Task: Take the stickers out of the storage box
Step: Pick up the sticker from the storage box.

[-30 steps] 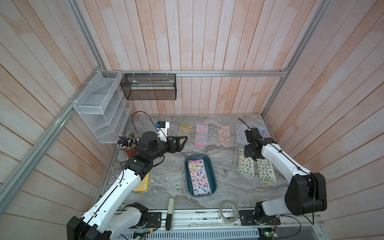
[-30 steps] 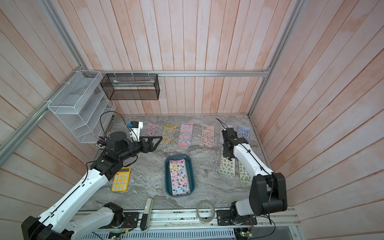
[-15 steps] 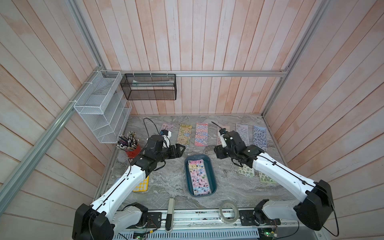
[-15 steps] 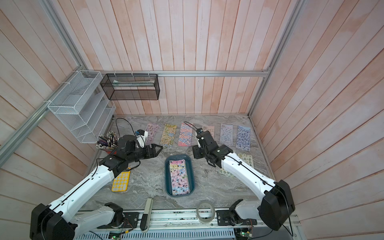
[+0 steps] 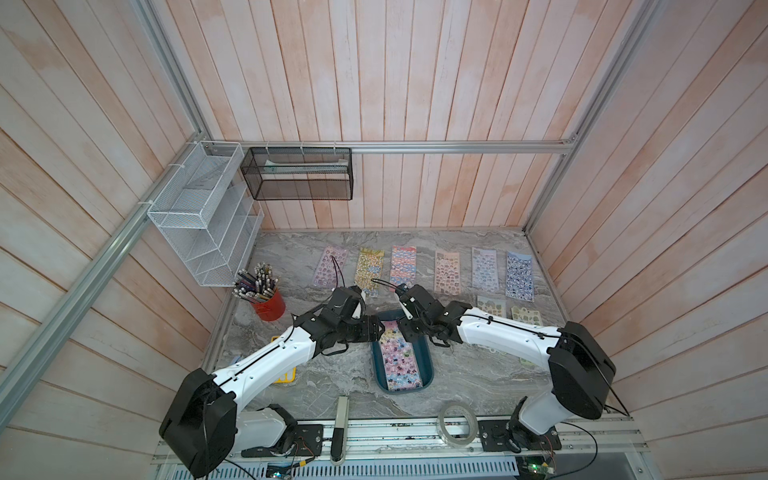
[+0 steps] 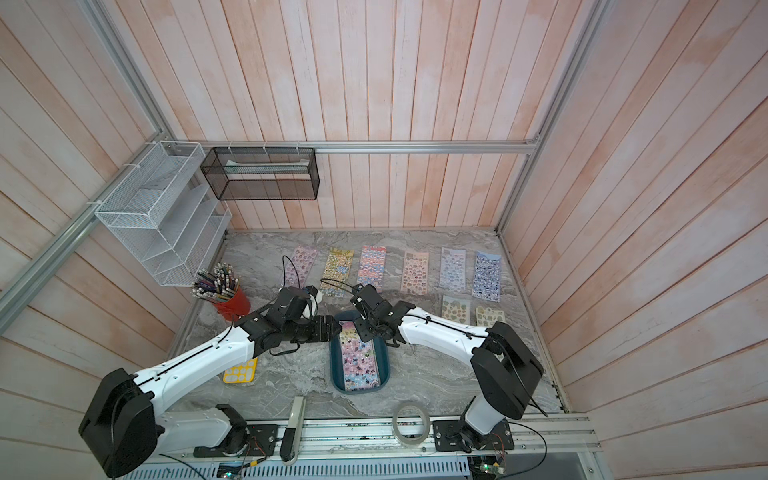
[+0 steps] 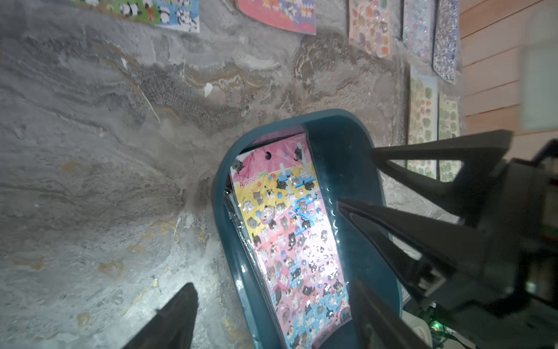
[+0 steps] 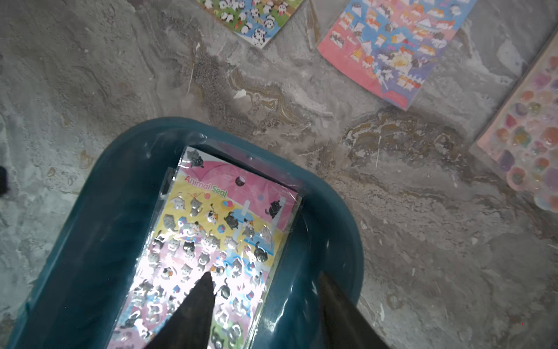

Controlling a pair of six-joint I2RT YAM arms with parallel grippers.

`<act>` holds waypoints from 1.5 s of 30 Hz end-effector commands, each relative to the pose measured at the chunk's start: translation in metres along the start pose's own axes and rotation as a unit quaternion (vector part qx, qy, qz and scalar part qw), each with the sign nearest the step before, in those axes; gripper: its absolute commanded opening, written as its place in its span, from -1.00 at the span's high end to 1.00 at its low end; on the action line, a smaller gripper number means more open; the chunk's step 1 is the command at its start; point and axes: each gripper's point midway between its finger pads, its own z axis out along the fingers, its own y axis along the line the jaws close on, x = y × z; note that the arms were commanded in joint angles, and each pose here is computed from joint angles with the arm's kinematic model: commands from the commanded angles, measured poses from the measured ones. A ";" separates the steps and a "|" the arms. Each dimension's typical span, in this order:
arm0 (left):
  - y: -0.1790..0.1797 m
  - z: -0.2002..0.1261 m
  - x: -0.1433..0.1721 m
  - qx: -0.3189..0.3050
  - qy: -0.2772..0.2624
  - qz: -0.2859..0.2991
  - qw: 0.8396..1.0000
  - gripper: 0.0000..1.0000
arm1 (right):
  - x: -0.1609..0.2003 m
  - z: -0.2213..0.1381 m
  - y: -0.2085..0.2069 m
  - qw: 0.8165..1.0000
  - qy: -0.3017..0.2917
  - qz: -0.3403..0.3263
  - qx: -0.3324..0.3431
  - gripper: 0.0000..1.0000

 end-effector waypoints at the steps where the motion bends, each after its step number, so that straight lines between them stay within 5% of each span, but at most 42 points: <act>1: -0.001 0.011 0.007 0.000 0.011 -0.012 1.000 -0.58 | 0.005 0.009 -0.002 1.000 -0.001 0.008 0.006 -0.05; 12: 0.012 0.036 0.035 -0.028 0.066 -0.032 0.997 0.15 | 0.051 0.048 -0.010 0.997 0.068 0.030 0.028 0.42; 18: 0.010 0.044 0.036 -0.018 0.066 -0.052 0.996 0.70 | 0.071 0.066 0.016 0.993 0.089 0.054 -0.050 0.57; 26: -0.002 0.056 0.026 -0.010 0.075 -0.049 0.996 0.99 | 0.076 0.067 0.053 0.981 0.092 0.068 -0.159 0.60; 31: -0.010 0.057 0.020 -0.002 0.074 -0.052 0.996 0.97 | 0.078 0.069 0.071 0.970 0.091 0.071 -0.215 0.61; 34: -0.013 0.052 0.016 -0.002 0.068 -0.055 0.996 0.70 | 0.078 0.068 0.072 0.964 0.087 0.086 -0.238 0.62; 38: -0.014 0.042 0.004 -0.008 0.047 -0.068 0.997 -0.07 | 0.078 0.063 0.066 0.950 0.070 0.117 -0.282 0.63; 45: -0.005 0.018 -0.037 -0.024 -0.011 -0.106 0.994 -0.27 | 0.082 0.060 0.054 0.948 0.063 0.124 -0.285 0.66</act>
